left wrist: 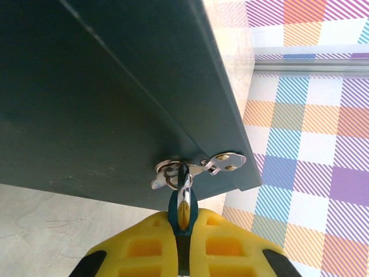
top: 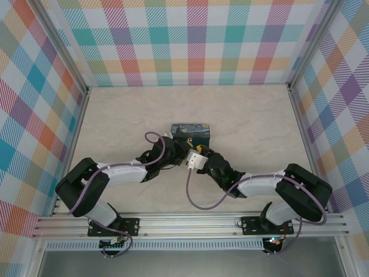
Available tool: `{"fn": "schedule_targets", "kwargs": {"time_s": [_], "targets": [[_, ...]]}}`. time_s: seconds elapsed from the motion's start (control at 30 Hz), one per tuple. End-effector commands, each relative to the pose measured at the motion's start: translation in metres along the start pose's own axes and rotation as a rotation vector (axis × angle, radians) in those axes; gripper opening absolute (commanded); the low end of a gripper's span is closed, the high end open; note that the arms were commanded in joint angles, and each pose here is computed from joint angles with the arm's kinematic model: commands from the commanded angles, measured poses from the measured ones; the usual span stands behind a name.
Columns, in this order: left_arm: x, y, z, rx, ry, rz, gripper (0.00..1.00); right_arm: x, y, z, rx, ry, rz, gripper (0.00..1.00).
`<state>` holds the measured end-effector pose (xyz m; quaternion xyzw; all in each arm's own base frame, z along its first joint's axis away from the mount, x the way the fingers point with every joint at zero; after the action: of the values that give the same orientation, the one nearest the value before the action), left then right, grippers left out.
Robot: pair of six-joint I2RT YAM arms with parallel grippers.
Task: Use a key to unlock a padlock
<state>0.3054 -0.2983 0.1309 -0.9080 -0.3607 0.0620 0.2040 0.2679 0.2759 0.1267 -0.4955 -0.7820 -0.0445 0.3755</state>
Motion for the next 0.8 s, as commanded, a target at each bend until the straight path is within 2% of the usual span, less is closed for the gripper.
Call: {"fn": "schedule_targets", "kwargs": {"time_s": [0.0,0.17,0.6,0.77], "targets": [[0.0,-0.008,-0.023,-0.09,-0.026,0.011,0.0,0.016,0.004,-0.008,-0.029,0.049,-0.049,0.31],[0.0,-0.009,-0.023,-0.091,-0.029,0.009,0.0,0.014,0.007,-0.005,-0.018,0.069,-0.038,0.23],[0.0,-0.009,-0.02,-0.093,-0.042,0.01,0.0,0.02,0.017,-0.011,-0.049,0.121,-0.056,0.2],[-0.001,-0.009,-0.022,-0.098,-0.042,0.018,0.0,0.021,0.018,-0.013,-0.052,0.156,-0.063,0.12]]}}
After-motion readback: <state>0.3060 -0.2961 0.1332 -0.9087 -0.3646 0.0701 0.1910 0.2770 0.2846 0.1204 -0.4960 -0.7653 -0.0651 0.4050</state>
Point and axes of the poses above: each hand's point on the last joint's axis, 136 mm out from that joint toward the fingers, its own y axis out along the fingers, its own z axis along the line the jaws close on, x = y × z, the point moved 1 cm from there along -y, back along the fingers, and after that the axes turned 2 degrees about -y, right-handed, at the moved point
